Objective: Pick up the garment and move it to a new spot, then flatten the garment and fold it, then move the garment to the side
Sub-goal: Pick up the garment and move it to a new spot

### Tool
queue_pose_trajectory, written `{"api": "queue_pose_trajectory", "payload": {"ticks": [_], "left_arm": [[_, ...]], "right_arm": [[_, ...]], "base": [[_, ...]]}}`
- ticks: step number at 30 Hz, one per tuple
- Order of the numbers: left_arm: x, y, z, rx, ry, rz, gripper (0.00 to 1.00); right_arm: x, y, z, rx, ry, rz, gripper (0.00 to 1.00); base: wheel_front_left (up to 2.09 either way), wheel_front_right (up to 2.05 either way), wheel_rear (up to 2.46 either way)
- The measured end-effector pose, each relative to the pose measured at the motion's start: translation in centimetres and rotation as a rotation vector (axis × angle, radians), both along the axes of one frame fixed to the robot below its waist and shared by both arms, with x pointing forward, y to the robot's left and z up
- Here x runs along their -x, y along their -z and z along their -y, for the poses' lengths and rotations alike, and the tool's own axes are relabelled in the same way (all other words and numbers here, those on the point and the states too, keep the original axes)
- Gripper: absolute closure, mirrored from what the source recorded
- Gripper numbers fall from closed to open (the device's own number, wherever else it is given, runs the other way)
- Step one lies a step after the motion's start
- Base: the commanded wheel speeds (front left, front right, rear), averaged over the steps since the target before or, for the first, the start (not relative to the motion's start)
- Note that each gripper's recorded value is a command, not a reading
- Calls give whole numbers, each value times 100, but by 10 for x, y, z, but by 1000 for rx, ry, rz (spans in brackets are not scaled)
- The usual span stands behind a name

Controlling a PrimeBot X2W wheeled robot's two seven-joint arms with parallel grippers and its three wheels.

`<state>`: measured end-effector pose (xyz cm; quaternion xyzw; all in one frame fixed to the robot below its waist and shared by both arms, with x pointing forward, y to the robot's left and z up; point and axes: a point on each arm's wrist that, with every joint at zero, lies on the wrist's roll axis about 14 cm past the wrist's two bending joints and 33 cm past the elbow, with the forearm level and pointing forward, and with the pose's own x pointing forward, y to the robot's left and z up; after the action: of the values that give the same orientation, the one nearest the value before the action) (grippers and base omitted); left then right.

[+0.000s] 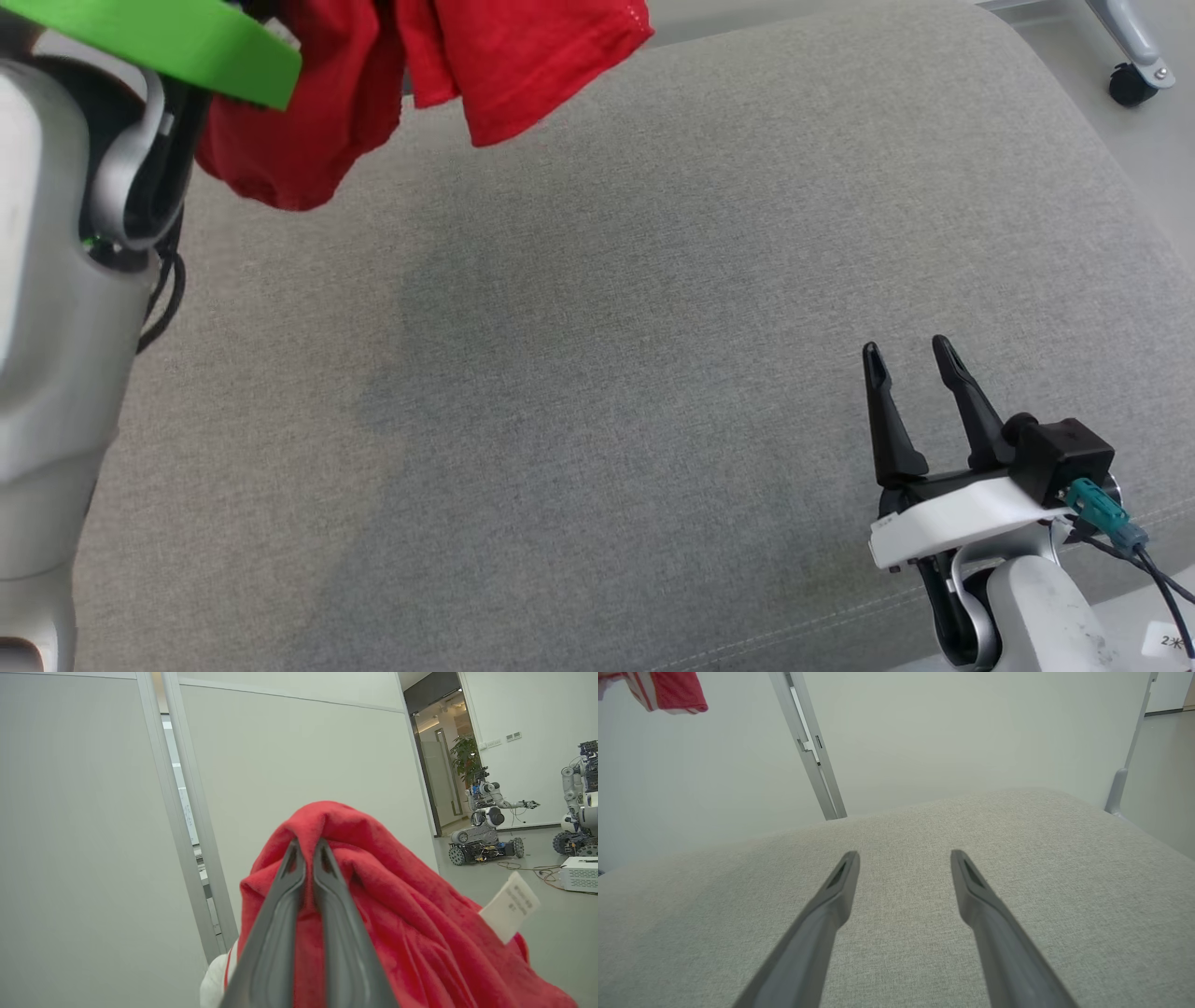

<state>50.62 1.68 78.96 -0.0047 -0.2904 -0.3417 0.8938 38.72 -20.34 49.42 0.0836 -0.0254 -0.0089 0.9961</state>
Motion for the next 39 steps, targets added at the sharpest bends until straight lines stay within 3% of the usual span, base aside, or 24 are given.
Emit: {"api": "queue_pose_trajectory", "payload": {"ticks": [7, 10, 15, 19, 20, 22, 30, 39], "left_arm": [[-4, 88, 9, -8, 16, -210, 100], [2, 150, 19, -5, 33, -358, 100], [27, 253, 39, -53, 54, -595, 100], [51, 297, 60, -85, 103, -702, 100], [56, 302, 64, -92, 115, -713, 97], [61, 304, 71, -87, 128, -718, 0], [43, 246, 46, 19, 48, -569, 0], [48, 211, -54, 116, -221, -430, 0]], "right_arm": [[-3, 6, -6, -6, -16, -15, 0], [-5, 8, -8, -5, -23, -21, 0], [-10, 10, -10, 2, -31, -26, 0], [-13, 11, -11, 7, -35, -28, 0], [-13, 11, -11, 8, -35, -28, 0], [-13, 10, -11, 10, -35, -26, 0], [-4, 4, -9, 15, -30, -12, 0], [-1, -9, -22, 25, -65, 26, 0]], "base": [[0, 0, 0], [0, 0, 0], [0, 0, 0], [0, 0, 0], [0, 0, 0], [0, 0, 0], [0, 0, 0], [0, 0, 0]]}}
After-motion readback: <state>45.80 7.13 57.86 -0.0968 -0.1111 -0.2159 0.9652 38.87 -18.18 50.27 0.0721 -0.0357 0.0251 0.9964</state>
